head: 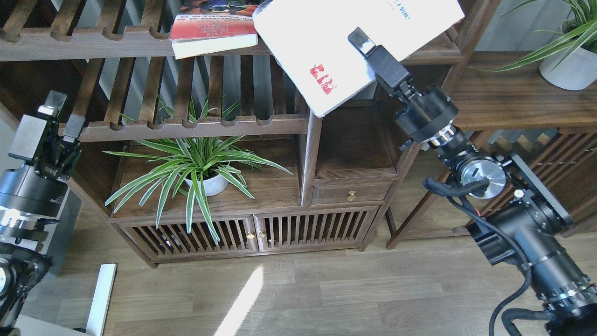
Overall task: Organize books on shelf
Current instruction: 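Carry the white book with the right gripper toward the upper cubby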
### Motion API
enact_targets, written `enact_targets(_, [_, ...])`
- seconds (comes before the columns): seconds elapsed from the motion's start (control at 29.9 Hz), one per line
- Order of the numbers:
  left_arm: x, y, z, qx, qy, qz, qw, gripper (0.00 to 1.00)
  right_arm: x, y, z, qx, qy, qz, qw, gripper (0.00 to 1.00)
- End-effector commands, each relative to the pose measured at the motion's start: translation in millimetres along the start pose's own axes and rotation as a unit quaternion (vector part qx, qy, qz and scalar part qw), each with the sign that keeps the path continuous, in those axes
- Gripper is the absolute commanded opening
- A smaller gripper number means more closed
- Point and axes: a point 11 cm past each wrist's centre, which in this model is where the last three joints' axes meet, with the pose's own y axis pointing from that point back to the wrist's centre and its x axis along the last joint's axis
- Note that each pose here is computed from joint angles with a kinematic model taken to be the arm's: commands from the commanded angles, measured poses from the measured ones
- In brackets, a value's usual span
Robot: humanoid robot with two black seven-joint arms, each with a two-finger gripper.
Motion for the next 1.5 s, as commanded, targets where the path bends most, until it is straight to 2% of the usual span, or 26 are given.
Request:
enact_targets(0.0, [5,2,0,-0.001,0.001,0.008,1.000,0.98,7,15,-29,-0.003,0.040,0.021,0.999,0.03])
enact_targets(0.57, [13,5,1,-0.003,0.003,0.021,1.000,0.98,9,69,-128,-0.038,0.165,0.095,0.981,0.01])
enact_targets(0.77, [13,1,-1,0.000,0.003,0.018,1.000,0.98,2,81,-160,-0.074,0.217,0.122,0.966,0.01])
enact_targets(1.0, [14,2,-4,0.005,0.005,0.020,1.000,0.98,-4,83,-172,-0.096,0.238,0.131,0.957,0.01])
enact_targets(1.24, [14,2,-5,0.005,0.006,0.020,1.000,0.98,-19,50,-170,-0.125,0.247,0.094,0.956,0.00])
enact_targets(1.47, [15,3,-4,0.001,0.007,0.021,1.000,0.98,-21,41,-164,-0.156,0.250,0.088,0.952,0.00])
